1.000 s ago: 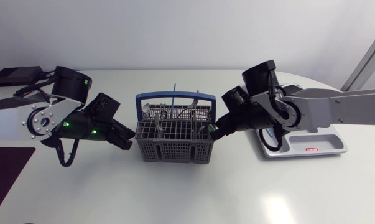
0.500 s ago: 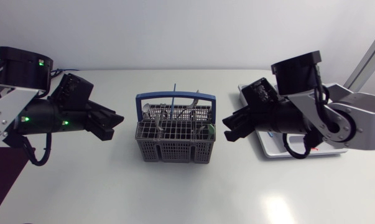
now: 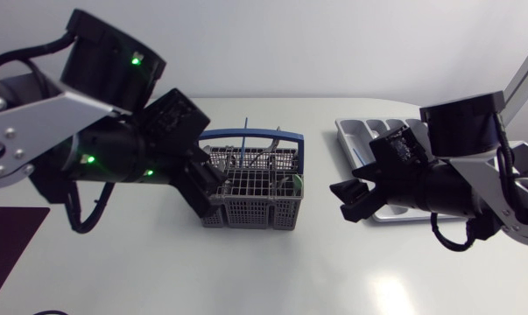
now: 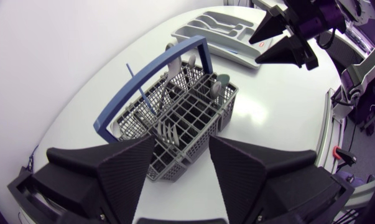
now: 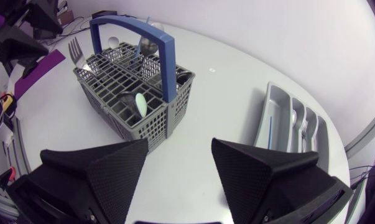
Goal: Unload the cutlery basket into the drawer organizer.
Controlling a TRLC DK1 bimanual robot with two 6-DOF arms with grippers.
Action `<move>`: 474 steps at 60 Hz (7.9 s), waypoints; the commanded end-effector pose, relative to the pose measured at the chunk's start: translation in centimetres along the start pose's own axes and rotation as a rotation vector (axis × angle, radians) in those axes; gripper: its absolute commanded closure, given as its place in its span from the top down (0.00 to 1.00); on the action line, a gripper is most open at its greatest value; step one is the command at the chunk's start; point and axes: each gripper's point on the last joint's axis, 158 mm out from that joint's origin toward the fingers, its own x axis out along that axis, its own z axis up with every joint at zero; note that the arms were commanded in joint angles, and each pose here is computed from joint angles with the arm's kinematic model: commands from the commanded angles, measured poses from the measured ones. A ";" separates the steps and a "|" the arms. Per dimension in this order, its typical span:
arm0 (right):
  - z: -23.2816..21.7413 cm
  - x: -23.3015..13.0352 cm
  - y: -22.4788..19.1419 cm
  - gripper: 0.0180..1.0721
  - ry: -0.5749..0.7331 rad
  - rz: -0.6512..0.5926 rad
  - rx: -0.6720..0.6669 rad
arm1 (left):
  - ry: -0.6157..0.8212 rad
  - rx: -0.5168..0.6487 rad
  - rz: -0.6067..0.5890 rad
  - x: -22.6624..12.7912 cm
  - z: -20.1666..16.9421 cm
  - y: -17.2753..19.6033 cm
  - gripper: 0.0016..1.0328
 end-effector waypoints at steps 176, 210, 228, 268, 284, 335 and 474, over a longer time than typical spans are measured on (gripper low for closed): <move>-4.2 -0.5 -1.5 0.72 0.030 0.011 0.042 | 0.376 0.165 0.323 11.6 2.9 -5.0 0.10; -3.8 -0.5 -1.4 0.72 0.027 0.011 0.040 | 0.297 0.170 0.330 9.5 4.4 -5.0 0.11; -4.0 -0.4 -1.3 0.72 0.035 0.013 0.038 | 0.308 0.175 0.325 10.6 4.3 -5.6 0.45; -4.4 -0.2 -1.1 0.72 0.043 0.018 0.034 | 0.352 0.178 0.331 12.9 3.6 -5.9 0.38; -4.4 -0.1 -1.1 0.72 0.041 0.019 0.033 | 0.361 0.167 0.338 13.2 3.4 -5.3 0.17; -4.7 -0.1 -1.2 0.72 0.041 0.017 0.033 | 0.366 0.168 0.338 12.6 3.2 -5.2 0.06; -1.6 -2.1 -0.1 0.72 -0.069 0.030 -0.003 | 0.084 0.193 0.462 -0.2 9.9 -2.4 0.06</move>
